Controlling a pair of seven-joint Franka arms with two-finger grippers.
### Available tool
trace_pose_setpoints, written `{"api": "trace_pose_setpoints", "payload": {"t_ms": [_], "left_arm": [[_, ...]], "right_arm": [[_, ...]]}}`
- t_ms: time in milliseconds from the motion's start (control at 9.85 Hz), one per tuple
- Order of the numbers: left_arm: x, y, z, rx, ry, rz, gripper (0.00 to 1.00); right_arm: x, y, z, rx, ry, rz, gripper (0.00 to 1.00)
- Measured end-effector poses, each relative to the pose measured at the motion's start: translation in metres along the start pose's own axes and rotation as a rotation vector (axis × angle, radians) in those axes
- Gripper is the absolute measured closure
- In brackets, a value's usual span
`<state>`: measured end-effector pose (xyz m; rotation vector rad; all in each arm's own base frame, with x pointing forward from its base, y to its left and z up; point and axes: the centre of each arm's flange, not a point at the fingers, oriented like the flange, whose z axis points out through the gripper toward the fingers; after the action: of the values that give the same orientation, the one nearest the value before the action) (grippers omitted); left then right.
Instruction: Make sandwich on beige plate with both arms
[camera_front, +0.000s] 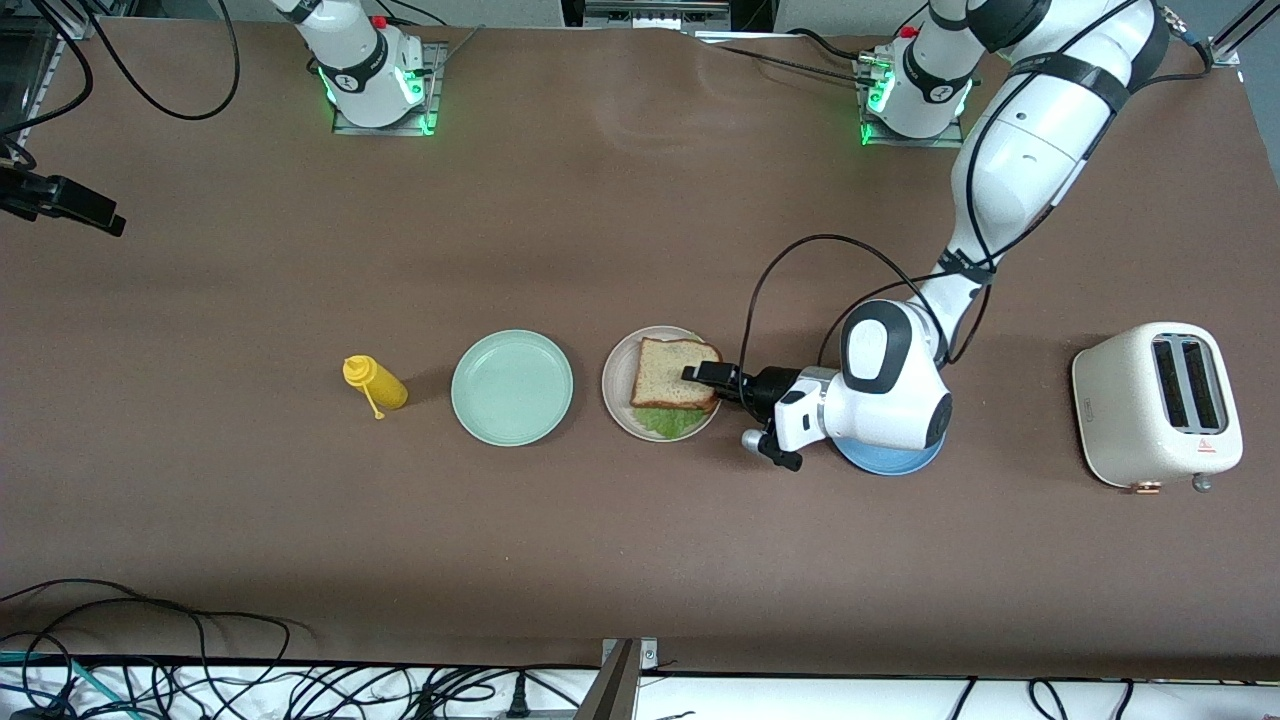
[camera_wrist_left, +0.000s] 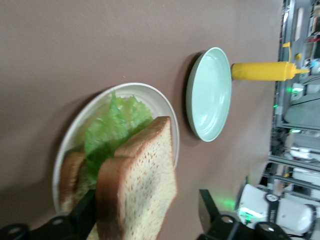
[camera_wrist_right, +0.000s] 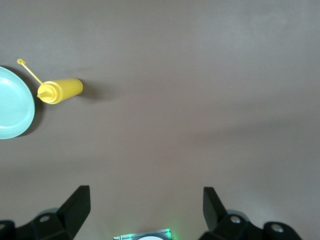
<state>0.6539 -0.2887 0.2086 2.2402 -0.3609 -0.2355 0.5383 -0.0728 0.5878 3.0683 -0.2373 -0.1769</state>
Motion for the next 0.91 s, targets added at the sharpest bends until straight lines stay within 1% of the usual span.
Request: {"api": "trace_pose_setpoints", "payload": {"t_ms": [101,304,406,609,710,812,913], "left_arm": [[0.000,0.002,-0.014,0.057,-0.010,0.038,0.00],[-0.002,0.015,-0.044,0.142,-0.043,0.080,0.00],[-0.007,0.025,-0.060,0.194,-0.079,0.077,0.00],[-0.024,0.055,-0.106,0.344,-0.156,0.014,0.00],[-0.036,0.074,-0.136,0.435,-0.179,-0.019,0.00],[-0.048,0.091,-0.171,0.520,-0.174,-0.040,0.00],[-0.060,0.101,-0.213,0.597,-0.141,-0.064,0.00]], "right_arm": [[0.001,0.002,0.001,0.000,-0.001,-0.006,0.00],[0.001,0.002,-0.001,0.003,0.002,-0.013,0.00],[0.001,0.002,-0.001,0.003,0.002,-0.014,0.00],[0.002,0.001,0.000,0.004,0.000,-0.017,0.00],[0.003,-0.001,0.002,0.003,-0.004,-0.020,0.00],[0.005,-0.002,0.004,0.003,-0.008,-0.023,0.00],[0.006,-0.003,0.005,0.003,-0.010,-0.024,0.00]]}}
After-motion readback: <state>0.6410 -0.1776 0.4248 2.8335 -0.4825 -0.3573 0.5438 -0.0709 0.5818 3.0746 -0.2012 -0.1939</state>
